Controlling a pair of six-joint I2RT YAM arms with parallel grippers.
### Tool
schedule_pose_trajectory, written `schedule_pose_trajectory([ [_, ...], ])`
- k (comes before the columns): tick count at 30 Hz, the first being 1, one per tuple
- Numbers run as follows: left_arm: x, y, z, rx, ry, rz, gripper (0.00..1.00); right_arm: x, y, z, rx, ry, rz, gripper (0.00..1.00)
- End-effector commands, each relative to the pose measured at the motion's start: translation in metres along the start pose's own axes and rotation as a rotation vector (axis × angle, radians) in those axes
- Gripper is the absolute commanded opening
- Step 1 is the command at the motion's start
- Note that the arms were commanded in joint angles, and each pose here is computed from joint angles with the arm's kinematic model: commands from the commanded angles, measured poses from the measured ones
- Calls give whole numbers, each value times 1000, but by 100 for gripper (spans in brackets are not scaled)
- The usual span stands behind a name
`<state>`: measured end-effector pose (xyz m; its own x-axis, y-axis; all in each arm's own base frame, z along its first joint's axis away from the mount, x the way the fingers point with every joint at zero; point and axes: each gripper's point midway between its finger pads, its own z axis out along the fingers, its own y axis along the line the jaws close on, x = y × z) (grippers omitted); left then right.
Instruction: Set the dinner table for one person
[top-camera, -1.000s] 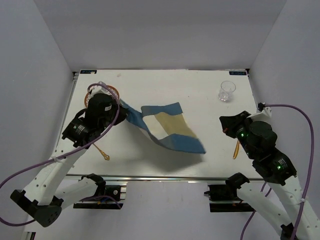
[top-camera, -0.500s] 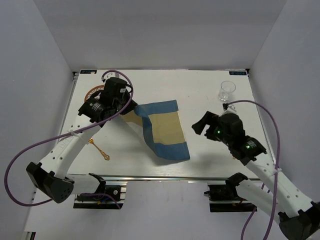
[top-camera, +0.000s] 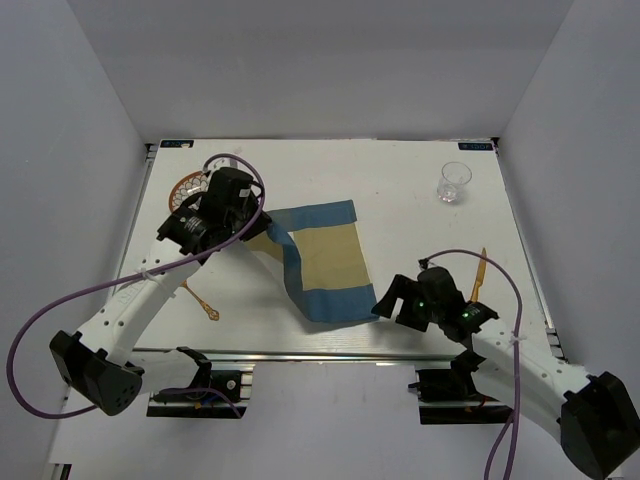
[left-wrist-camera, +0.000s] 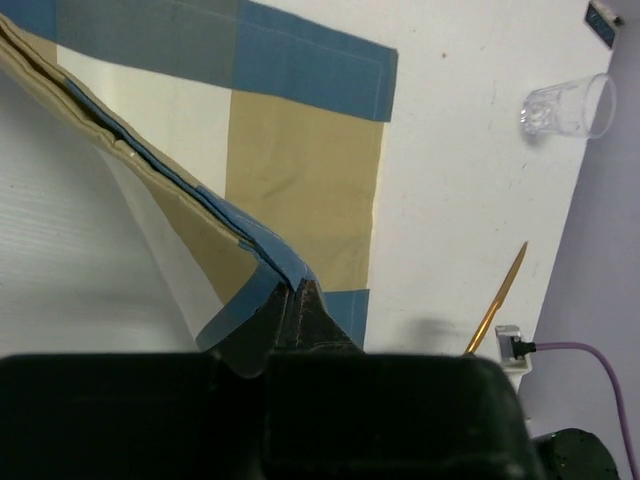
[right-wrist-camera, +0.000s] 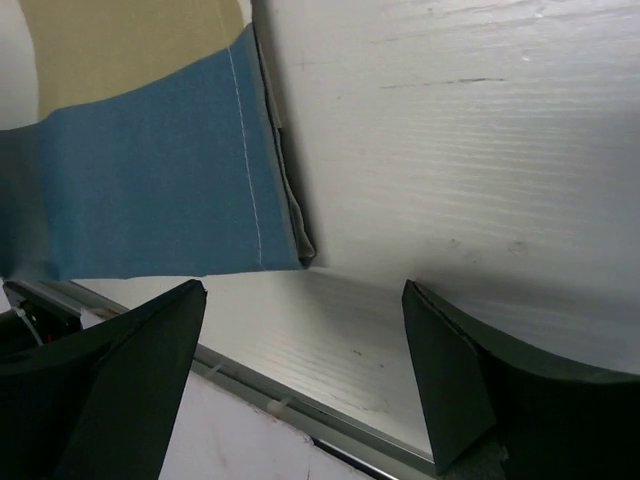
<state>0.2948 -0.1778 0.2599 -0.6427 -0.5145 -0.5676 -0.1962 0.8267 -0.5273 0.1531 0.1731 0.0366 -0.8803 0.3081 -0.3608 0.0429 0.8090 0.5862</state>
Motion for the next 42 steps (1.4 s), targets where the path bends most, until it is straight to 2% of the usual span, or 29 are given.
schedule_pose_trajectory([
  [1,-1,-6,-3,45,-9,-23,0,2,15,9,-66,23,4,83],
  [5,-1,-3,-3,32,-13,-17,0,4,15,17,-67,31,6,75],
  [9,-7,-3,-6,24,-32,-15,0,10,16,22,-76,49,10,56],
  [11,-7,-4,-8,29,-32,-14,0,11,13,24,-58,54,12,54],
  [14,-8,-7,-9,39,-32,-15,0,10,10,31,-39,48,4,44],
  [15,-7,-7,-8,43,-27,-15,0,11,7,34,-24,56,4,38],
  [16,-7,-8,-10,50,-27,-16,0,11,6,36,-18,56,3,28],
  [18,-8,-10,-11,61,-26,-16,0,9,0,40,8,49,7,12],
  [19,-8,-12,-10,64,-27,-12,0,9,0,41,10,46,3,0],
  [24,-11,-21,-15,106,-22,32,0,-18,21,29,-37,-59,-10,0],
  [26,-15,-35,-22,176,-24,72,0,-27,27,18,-38,-90,-28,0],
  [27,-19,-42,-27,210,-37,98,0,-48,48,1,-85,-170,-51,0],
  [28,-19,-49,-33,245,-29,108,0,-49,46,-8,-60,-168,-57,0],
  [31,-35,-65,-57,306,-70,111,0,-85,88,-61,-156,-310,-90,0],
  [35,-38,-86,-96,458,-93,85,0,-112,115,-134,-219,-456,-108,0],
  [37,-41,-89,-100,486,-113,54,0,-128,128,-161,-240,-532,-125,0],
  [40,-50,-92,-95,486,-137,15,0,-152,127,-165,-145,-592,-144,0],
  [42,-58,-98,-74,446,-149,-2,0,-172,142,-171,-117,-621,-155,0],
])
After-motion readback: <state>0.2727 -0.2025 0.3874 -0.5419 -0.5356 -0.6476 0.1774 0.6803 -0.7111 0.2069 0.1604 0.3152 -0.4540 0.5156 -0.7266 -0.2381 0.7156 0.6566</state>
